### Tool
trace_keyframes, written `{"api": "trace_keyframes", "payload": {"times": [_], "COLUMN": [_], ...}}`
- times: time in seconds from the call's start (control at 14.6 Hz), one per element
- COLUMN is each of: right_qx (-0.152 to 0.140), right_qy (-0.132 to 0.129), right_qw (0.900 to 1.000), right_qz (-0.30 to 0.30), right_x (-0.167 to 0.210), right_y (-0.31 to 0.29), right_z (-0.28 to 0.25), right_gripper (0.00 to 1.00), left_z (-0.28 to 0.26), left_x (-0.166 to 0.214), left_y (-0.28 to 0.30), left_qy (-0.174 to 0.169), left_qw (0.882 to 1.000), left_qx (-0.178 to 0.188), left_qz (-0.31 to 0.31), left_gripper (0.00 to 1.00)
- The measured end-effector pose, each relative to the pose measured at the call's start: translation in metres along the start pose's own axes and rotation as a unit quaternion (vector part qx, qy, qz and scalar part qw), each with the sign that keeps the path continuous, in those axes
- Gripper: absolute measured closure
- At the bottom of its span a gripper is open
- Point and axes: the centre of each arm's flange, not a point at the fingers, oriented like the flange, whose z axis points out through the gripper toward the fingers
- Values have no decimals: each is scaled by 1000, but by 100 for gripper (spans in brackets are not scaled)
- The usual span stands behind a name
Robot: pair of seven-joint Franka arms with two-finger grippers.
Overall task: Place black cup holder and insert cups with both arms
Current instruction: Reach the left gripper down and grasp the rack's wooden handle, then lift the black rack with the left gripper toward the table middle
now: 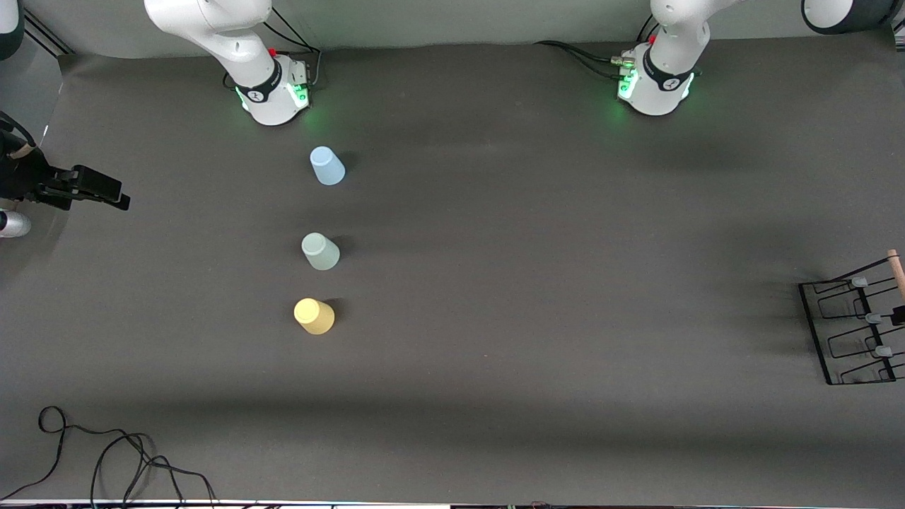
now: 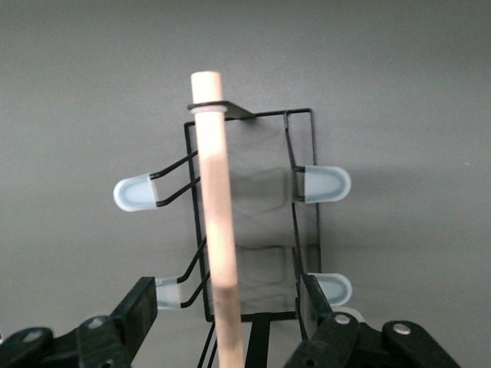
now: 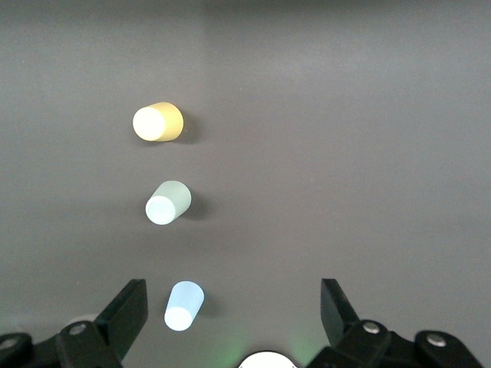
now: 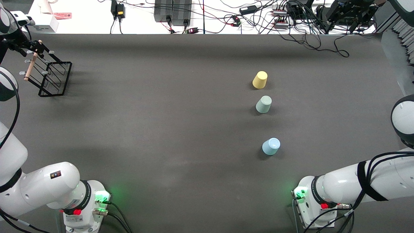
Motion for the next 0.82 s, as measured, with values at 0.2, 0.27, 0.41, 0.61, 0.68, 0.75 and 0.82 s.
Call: {"api": "trace_keyframes", "payload": {"times": [0.2, 0.27, 0.41, 0.61, 0.68, 0.75, 0.82], "right_qx": [0, 0, 0, 0, 0, 0, 0], "right_qy": [0, 0, 0, 0, 0, 0, 0], "right_qw": [1000, 1000, 1000, 1000, 1000, 1000, 1000], "right_qz": [0, 0, 0, 0, 0, 0, 0], "right_x": [0, 0, 0, 0, 0, 0, 0], "right_y": [0, 0, 0, 0, 0, 0, 0], "right_z": [0, 0, 0, 0, 0, 0, 0], "right_gripper": [0, 0, 0, 0, 0, 0, 0], "left_z": [6, 8, 10, 6, 4, 0, -7], "left_x": [-2, -3, -2, 1, 3, 5, 9], "left_y": [-4, -5, -4, 0, 2, 4, 7], "left_qy": [-4, -5, -7, -3, -2, 2, 7], "left_qw": [1000, 1000, 1000, 1000, 1000, 1000, 1000], "left_qx": [-1, -1, -2, -1, -1, 0, 2], "left_qz": [-3, -3, -3, 1, 3, 5, 7], "left_gripper": [34, 40, 61, 84, 84, 84, 84]}}
